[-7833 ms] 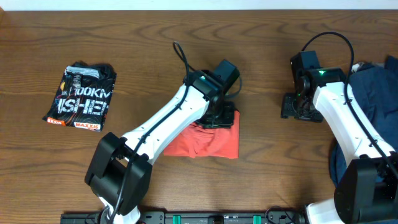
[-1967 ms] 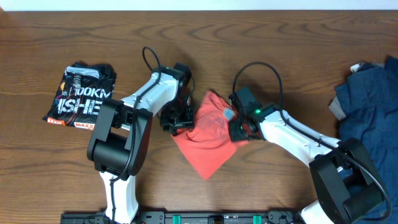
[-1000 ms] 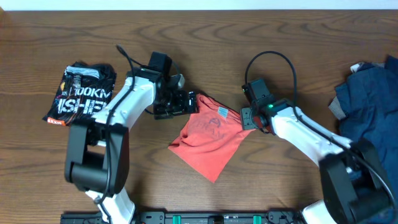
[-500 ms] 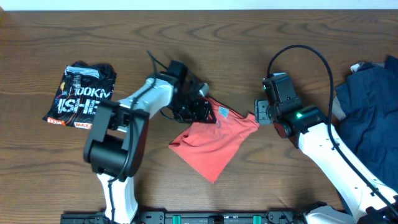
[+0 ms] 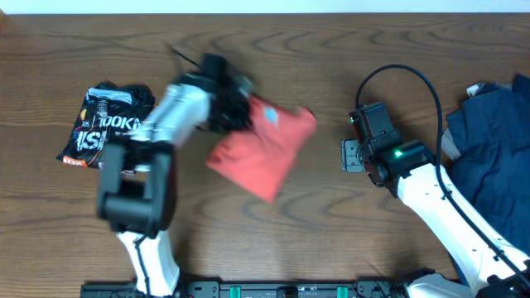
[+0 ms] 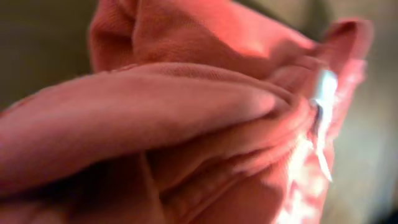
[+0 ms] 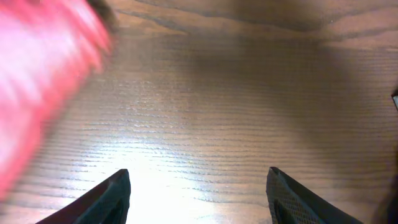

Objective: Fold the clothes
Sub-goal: 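Carry the red shirt left and drop it onto the black shirt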

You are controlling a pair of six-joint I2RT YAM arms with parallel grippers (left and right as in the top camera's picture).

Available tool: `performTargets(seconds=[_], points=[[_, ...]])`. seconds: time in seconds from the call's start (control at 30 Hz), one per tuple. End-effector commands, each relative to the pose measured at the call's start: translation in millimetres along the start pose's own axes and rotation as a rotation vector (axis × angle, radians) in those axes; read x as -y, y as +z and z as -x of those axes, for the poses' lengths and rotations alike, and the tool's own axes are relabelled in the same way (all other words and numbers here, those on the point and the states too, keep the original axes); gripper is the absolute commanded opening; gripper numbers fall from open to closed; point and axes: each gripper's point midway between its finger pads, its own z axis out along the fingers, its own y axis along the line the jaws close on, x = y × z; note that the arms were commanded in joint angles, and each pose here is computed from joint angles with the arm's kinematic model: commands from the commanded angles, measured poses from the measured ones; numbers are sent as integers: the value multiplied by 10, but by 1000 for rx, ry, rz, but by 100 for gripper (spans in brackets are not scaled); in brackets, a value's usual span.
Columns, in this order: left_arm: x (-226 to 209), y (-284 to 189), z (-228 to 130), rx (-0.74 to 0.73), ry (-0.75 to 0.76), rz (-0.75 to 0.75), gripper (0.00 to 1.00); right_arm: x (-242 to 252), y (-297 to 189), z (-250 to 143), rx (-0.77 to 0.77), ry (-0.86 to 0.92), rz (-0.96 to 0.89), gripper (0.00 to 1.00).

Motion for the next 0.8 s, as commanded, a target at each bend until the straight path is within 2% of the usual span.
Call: performTargets(seconds=[0.0, 0.2, 0.4, 0.43, 0.47, 0.57, 0.67, 0.77], points=[[-407, -853, 510, 247, -96, 115, 6, 86, -61, 79, 27, 32, -19, 67], [-1301, -1617, 641, 436, -261, 198, 6, 86, -61, 80, 28, 33, -19, 67], [-2365, -2186, 378, 550, -480, 320, 7, 87, -61, 76, 26, 32, -19, 67], [-2490, -2259, 314, 563, -518, 328, 14, 86, -61, 77, 27, 32, -19, 67], [-2606, -2323, 241, 575, -562, 334, 27, 86, -61, 78, 27, 32, -19, 67], [-2896, -2498, 24, 613, -707, 337, 95, 86, -61, 78, 27, 32, -19, 67], [-3000, -2569, -83, 641, -806, 294, 98, 86, -61, 78, 27, 32, -19, 68], [-2908, -2550, -28, 645, -788, 224, 98, 84, -61, 78, 27, 32, -17, 69]])
